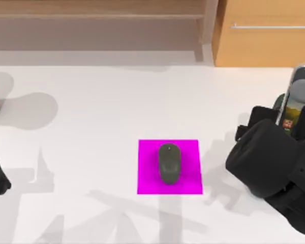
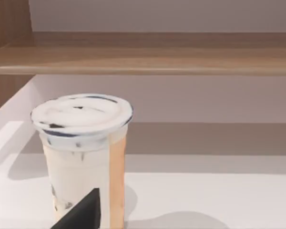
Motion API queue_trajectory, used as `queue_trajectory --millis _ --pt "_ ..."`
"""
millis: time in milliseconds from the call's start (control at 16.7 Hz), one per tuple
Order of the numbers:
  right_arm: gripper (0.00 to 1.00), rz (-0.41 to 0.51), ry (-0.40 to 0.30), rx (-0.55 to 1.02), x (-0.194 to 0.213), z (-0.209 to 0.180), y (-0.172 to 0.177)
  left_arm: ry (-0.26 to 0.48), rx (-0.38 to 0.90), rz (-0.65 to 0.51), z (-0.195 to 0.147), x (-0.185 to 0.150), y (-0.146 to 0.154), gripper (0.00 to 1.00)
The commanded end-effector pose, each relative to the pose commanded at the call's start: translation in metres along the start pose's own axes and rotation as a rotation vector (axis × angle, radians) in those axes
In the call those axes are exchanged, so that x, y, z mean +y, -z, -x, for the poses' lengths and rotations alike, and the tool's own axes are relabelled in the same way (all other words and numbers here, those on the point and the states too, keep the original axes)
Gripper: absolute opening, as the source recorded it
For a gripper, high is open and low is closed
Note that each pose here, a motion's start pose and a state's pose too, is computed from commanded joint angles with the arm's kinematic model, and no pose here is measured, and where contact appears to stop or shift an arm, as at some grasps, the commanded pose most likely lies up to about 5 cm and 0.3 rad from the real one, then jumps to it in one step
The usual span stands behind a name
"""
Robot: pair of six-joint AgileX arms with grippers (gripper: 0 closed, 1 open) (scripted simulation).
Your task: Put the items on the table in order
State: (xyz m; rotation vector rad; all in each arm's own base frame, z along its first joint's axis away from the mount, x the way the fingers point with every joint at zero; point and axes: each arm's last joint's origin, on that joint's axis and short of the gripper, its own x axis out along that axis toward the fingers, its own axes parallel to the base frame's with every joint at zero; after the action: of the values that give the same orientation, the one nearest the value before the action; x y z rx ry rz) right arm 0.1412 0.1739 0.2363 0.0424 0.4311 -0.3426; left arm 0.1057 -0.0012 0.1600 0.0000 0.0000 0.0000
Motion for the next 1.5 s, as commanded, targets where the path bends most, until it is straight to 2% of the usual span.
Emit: queue_trajectory --millis 420,540,780,900,1080,1320,1500 --pt "0.00 -0.014 -0.021 0.014 0.001 0.003 0.001 0.000 0.000 0.000 0.000 0.000 0.000 1.00" --pt "0.00 -0.084 -0.057 0.015 0.004 0.008 -0.009 0.000 0.000 0.000 0.000 0.000 0.000 1.00" --pt "0.00 -0.285 -0.182 0.022 0.009 0.021 -0.042 0.000 0.000 0.000 0.000 0.000 0.000 1.00" --pt "0.00 -0.312 -0.214 0.020 0.011 0.019 -0.047 0.000 0.000 0.000 0.000 0.000 0.000 1.00" --pt "0.00 -0.221 -0.177 0.013 0.012 -0.002 -0.033 0.000 0.000 0.000 0.000 0.000 0.000 1.00" --pt "0.00 -0.029 -0.049 0.016 0.005 -0.039 0.000 0.000 0.000 0.000 0.000 0.000 0.000 1.00" --pt "0.00 -0.001 -0.019 0.016 0.003 -0.048 0.005 0.000 0.000 0.000 0.000 0.000 0.000 1.00"
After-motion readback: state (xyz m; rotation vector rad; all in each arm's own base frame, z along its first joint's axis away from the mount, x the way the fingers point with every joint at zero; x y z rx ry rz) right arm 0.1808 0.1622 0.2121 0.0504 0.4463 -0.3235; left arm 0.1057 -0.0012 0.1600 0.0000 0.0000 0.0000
